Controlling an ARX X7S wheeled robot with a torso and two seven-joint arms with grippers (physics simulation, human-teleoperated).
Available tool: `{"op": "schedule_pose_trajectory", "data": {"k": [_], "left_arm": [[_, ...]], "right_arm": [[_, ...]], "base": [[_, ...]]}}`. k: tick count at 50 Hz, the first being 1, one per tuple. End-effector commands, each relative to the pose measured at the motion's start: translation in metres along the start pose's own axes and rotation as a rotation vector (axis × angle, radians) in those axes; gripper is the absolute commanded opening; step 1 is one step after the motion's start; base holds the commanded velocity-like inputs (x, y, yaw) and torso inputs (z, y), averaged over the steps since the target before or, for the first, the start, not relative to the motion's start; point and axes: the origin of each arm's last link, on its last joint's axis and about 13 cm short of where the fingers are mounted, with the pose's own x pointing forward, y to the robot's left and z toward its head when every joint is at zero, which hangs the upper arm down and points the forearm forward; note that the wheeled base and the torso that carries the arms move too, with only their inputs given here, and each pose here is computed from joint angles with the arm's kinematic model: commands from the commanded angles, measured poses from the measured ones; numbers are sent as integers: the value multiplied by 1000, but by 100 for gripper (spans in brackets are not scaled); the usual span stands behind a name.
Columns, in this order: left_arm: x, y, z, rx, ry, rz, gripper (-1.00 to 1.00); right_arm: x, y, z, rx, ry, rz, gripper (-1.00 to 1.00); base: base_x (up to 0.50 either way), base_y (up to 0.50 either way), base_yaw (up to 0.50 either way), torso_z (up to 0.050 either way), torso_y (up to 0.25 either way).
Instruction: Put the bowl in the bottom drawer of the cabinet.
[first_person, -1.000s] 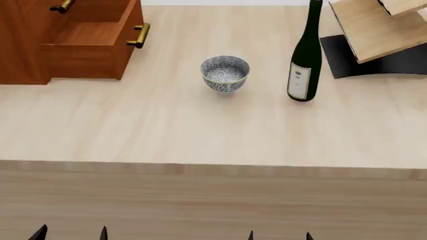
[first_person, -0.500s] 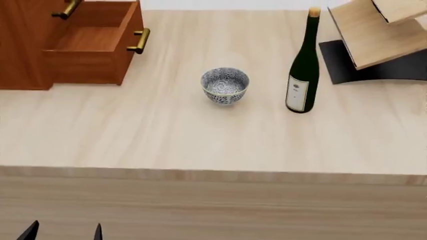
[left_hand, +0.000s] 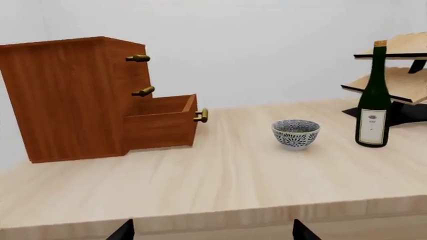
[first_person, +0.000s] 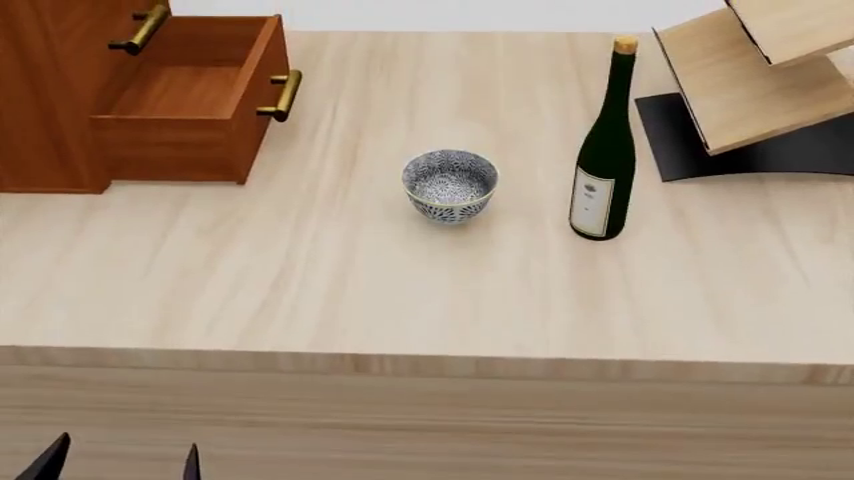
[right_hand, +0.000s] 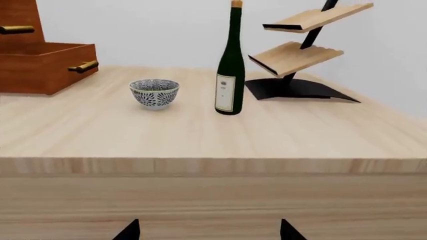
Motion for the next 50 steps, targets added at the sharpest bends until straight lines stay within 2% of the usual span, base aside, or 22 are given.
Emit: {"op": "schedule_pose_trajectory", "data": {"k": [1,12,15,18,22,24,25,26,29,32,35,41,47,50], "left_arm": [[-1,1,5,23,-10,-2,100],[6,6,15,55,-24,-5,100],[10,14,24,-1,-7,-21,100],[12,26,40,21,-24,-25,100],[14,36,53,45,-44,-12,100],[9,38,64,48,-53,-16,100],[9,38,64,48,-53,-16,100],[9,39,72,50,-57,-33,100],[8,41,86,58,-73,-59,100],[9,43,102,73,-110,-68,100],[10,42,111,69,-131,-84,100],[11,35,113,61,-142,-118,100],[8,31,113,22,-133,-145,100],[6,29,113,13,-128,-156,100]], "right_arm": [[-3,-1,2,-14,-1,4,100],[2,-3,13,-40,-20,8,100],[0,-12,30,35,-28,45,100],[-11,-30,55,-9,-46,36,100],[-14,-57,82,-91,-83,-48,100],[-16,-75,95,-136,-91,-92,100],[-16,-75,96,-136,-91,-92,100],[-20,-90,108,-145,-105,-129,100],[-27,-110,125,-136,-112,-157,100],[-33,-134,137,-197,-130,-233,100],[-37,-149,145,-233,-135,-288,100],[-46,-167,162,-297,-158,-323,100],[-55,-186,184,-296,-198,-450,100],[-56,-187,188,-292,-208,-455,100]], "base": [[0,0,0,50,0],[0,0,0,50,0],[0,0,0,26,0],[0,0,0,0,0],[0,0,0,0,0],[0,0,0,0,0],[0,0,0,0,0],[0,0,0,0,0],[0,0,0,0,0],[0,0,0,0,0],[0,0,0,0,0],[0,0,0,0,0],[0,0,0,0,0],[0,0,0,0,0]]}}
